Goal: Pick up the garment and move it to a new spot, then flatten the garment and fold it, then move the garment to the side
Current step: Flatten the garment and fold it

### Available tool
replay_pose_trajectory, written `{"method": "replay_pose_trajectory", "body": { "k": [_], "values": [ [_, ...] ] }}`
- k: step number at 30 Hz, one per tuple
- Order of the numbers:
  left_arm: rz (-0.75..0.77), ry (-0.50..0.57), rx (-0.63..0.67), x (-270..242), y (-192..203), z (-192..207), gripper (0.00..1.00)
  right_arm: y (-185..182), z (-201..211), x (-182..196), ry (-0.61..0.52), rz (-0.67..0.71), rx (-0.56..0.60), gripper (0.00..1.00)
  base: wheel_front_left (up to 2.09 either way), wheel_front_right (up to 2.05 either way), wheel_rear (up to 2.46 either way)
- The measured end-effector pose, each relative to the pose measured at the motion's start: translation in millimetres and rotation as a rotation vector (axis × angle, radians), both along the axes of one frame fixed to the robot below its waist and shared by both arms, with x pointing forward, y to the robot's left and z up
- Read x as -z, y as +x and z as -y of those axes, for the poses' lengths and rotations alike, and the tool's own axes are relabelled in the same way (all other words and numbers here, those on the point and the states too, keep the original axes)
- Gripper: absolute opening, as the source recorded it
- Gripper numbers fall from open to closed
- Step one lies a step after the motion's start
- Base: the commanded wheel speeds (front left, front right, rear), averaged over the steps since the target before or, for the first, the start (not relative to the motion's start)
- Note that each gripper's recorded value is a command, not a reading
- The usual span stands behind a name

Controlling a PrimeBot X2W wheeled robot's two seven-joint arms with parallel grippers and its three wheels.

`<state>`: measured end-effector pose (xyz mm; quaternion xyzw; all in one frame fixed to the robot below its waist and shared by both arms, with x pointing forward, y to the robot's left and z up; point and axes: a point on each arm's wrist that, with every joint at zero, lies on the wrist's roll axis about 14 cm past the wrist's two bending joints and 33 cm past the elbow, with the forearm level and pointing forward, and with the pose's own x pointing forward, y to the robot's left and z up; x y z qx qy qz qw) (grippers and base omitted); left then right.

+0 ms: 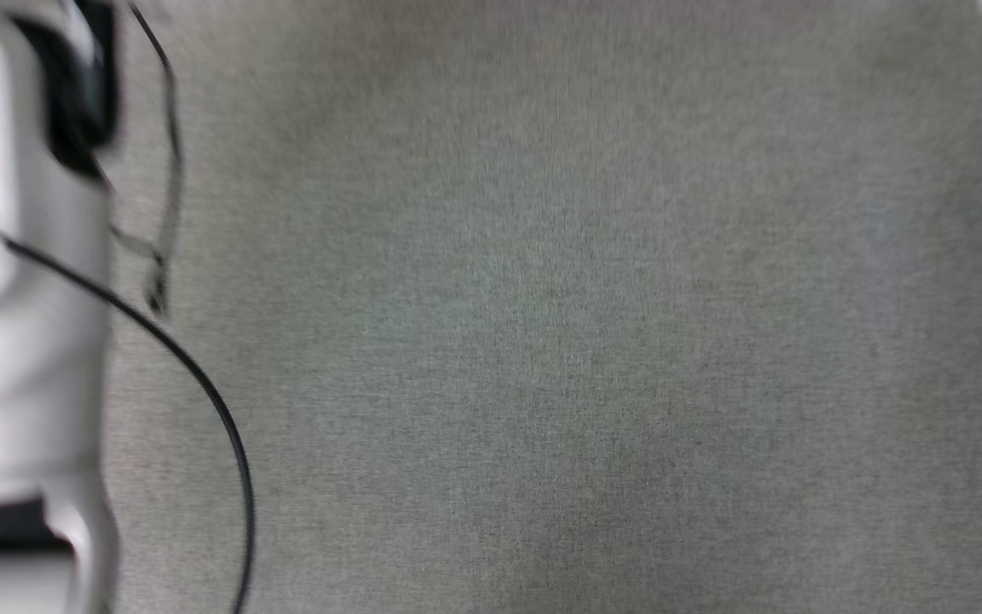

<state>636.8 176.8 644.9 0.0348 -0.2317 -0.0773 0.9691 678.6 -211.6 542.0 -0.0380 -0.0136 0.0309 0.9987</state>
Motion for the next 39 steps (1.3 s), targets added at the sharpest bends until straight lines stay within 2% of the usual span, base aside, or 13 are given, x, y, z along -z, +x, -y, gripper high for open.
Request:
{"method": "replay_pose_trajectory", "body": {
  "k": [6, 7, 9, 10, 14, 15, 20, 24, 29, 39],
  "values": [
    [-0.163, -0.022, 0.015, 56.4, -60.4, 1.2, 0.00, -56.0, -2.6, 36.0, 0.016, -0.112, -0.013, 0.00, 0.00, 0.00, 0.00],
    [-0.220, -0.016, 0.020, 74.9, -81.8, 0.8, 0.00, -75.5, -5.0, 48.6, 0.028, -0.150, -0.020, 0.00, 0.00, 0.00, 0.00],
    [-0.250, -0.021, 0.021, 84.6, -92.7, 0.3, 0.00, -86.4, -8.7, 56.7, 0.028, -0.174, -0.032, 0.00, 0.00, 0.00, 0.00],
    [-0.347, -0.037, 0.020, 115.5, -135.2, -1.1, 0.00, -127.4, -21.1, 81.9, 0.060, -0.249, -0.068, 0.00, 0.00, 0.00, 0.00],
    [-0.424, -0.033, 0.009, 140.0, -173.0, -3.6, 0.00, -161.1, -38.6, 94.4, 0.118, -0.302, -0.117, 0.00, 0.00, 0.00, 0.00],
    [-0.461, -0.016, 0.011, 151.5, -189.9, -5.1, 0.00, -178.8, -46.9, 102.0, 0.151, -0.336, -0.143, 0.00, 0.00, 0.00, 0.00],
    [-0.565, 0.114, 0.035, 184.8, -232.3, -8.9, 0.00, -211.3, -43.5, 110.2, 0.185, -0.385, -0.167, 0.00, 0.00, 0.00, 0.00],
    [-0.624, 0.173, 0.038, 202.8, -257.9, -16.5, 0.00, -230.7, -42.7, 114.1, 0.202, -0.407, -0.180, 0.00, 0.00, 0.00, 0.00],
    [-0.679, 0.195, 0.052, 214.5, -280.1, -19.1, 0.00, -252.4, -39.9, 123.7, 0.198, -0.458, -0.190, 0.00, 0.00, 0.00, 0.00],
    [-0.763, 0.209, 0.196, 222.5, -334.4, 4.5, 0.00, -298.2, -23.1, 141.9, 0.200, -0.590, -0.191, 0.00, 0.00, 0.00, 0.00]
  ]
}}
